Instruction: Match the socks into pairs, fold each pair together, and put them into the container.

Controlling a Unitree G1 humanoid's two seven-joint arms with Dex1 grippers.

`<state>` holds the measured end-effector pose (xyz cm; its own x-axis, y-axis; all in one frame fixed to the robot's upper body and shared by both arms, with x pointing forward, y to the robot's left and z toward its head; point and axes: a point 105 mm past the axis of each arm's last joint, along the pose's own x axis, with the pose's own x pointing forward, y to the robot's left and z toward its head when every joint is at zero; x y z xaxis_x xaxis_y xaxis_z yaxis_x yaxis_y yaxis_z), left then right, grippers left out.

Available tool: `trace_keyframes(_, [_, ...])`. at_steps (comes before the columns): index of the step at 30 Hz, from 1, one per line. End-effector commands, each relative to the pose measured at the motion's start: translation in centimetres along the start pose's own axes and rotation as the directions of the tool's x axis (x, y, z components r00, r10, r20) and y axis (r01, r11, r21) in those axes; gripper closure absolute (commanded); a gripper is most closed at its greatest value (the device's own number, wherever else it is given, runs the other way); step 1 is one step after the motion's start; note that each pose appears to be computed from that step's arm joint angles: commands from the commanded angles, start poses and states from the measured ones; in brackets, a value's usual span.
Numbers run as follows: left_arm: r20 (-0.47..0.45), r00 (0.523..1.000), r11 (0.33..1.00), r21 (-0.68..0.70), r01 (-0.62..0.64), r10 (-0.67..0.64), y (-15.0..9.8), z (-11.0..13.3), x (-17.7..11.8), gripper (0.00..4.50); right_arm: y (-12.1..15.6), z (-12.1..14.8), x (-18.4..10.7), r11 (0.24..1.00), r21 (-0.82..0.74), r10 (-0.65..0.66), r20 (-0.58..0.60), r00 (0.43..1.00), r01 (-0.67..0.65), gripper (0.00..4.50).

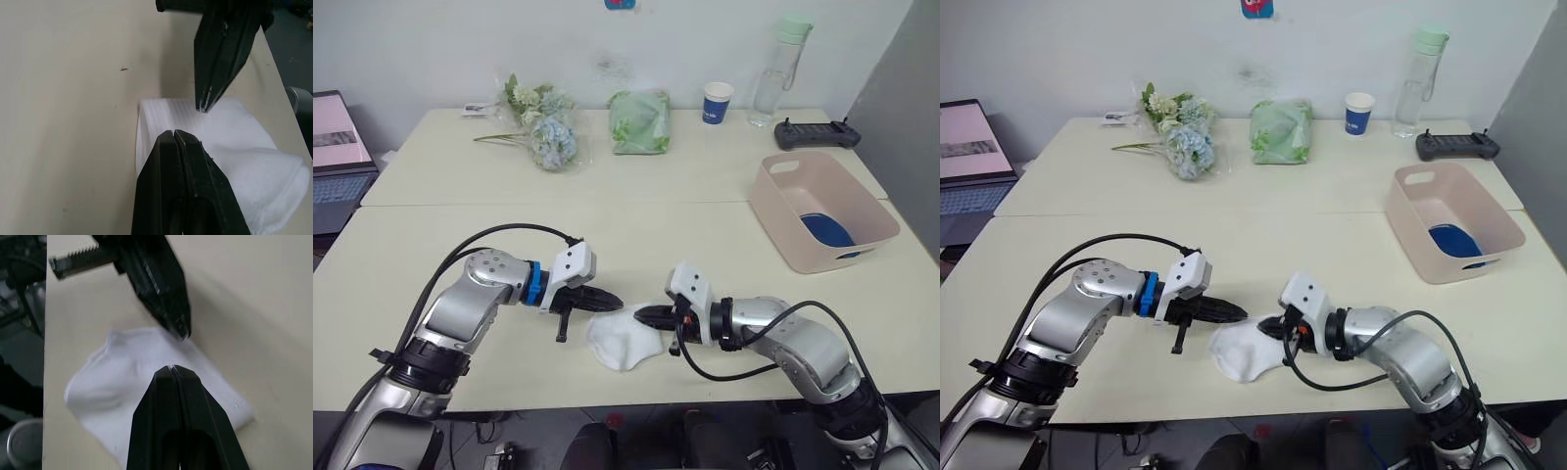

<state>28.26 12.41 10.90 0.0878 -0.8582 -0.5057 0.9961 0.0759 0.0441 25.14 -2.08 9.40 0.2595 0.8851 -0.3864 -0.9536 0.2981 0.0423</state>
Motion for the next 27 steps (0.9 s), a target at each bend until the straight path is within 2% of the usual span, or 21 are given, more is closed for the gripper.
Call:
trace_keyframes(1, [-0.044, 0.999, 1.0, 0.011, 0.014, -0.014, -0.5, -0.8, 0.3, 4.5, 1.1, 0.5, 0.6, 0.997, -0.043, 0.07, 0.006, 0.998, -0.07, 4.46])
trace_keyframes(5, [-0.113, 0.993, 0.999, 0.033, -0.019, 0.023, 0.2, -2.8, -0.1, 4.5, 1.7, -2.2, 0.2, 0.993, -0.06, 0.091, -0.101, 0.991, -0.098, 4.46])
trace_keyframes(10, [-0.152, 0.987, 0.998, 0.036, -0.052, 0.057, 1.0, -4.3, -0.9, 4.5, 1.5, -2.9, -1.3, 0.995, -0.061, 0.068, -0.117, 0.991, -0.075, 4.46])
trace_keyframes(12, [-0.134, 0.989, 0.997, 0.049, -0.059, 0.065, 1.2, -3.8, -1.1, 4.5, 1.4, -2.7, -2.2, 0.997, -0.063, 0.033, -0.111, 0.993, -0.04, 4.46])
trace_keyframes(15, [-0.088, 0.995, 0.995, 0.089, -0.039, 0.047, 1.2, -2.2, -1.2, 4.5, 1.2, -1.0, -3.3, 1.0, -0.029, -0.006, -0.036, 0.999, 0.005, 4.46])
trace_keyframes(18, [-0.089, 0.996, 0.992, 0.129, 0.003, 0.009, 0.8, -1.1, -1.4, 4.5, 1.5, 0.1, -4.1, 1.0, 0.002, -0.002, 0.013, 1.0, 0.002, 4.46])
trace_keyframes(20, [-0.074, 0.997, 0.988, 0.153, 0.033, -0.022, 0.3, -0.1, -1.5, 4.5, 0.6, 0.6, -4.9, 0.995, 0.002, -0.099, 0.036, 0.994, 0.099, 4.46])
trace_keyframes(21, [-0.066, 0.997, 0.986, 0.16, 0.048, -0.038, 0.1, 0.4, -1.5, 4.5, -0.5, 0.6, -5.3, 0.978, -0.029, -0.204, 0.03, 0.979, 0.205, 4.46])
trace_keyframes(23, [-0.064, 0.996, 0.985, 0.159, 0.068, -0.058, -0.3, 0.6, -1.3, 4.5, -1.5, 0.1, -5.4, 0.955, -0.033, -0.296, 0.006, 0.955, 0.296, 4.46])
trace_keyframes(27, [-0.09, 0.993, 0.987, 0.137, 0.09, -0.078, -1.0, -0.6, -0.4, 4.5, -2.2, -0.2, -5.1, 0.945, 0.034, -0.324, -0.007, 0.946, 0.324, 4.46])
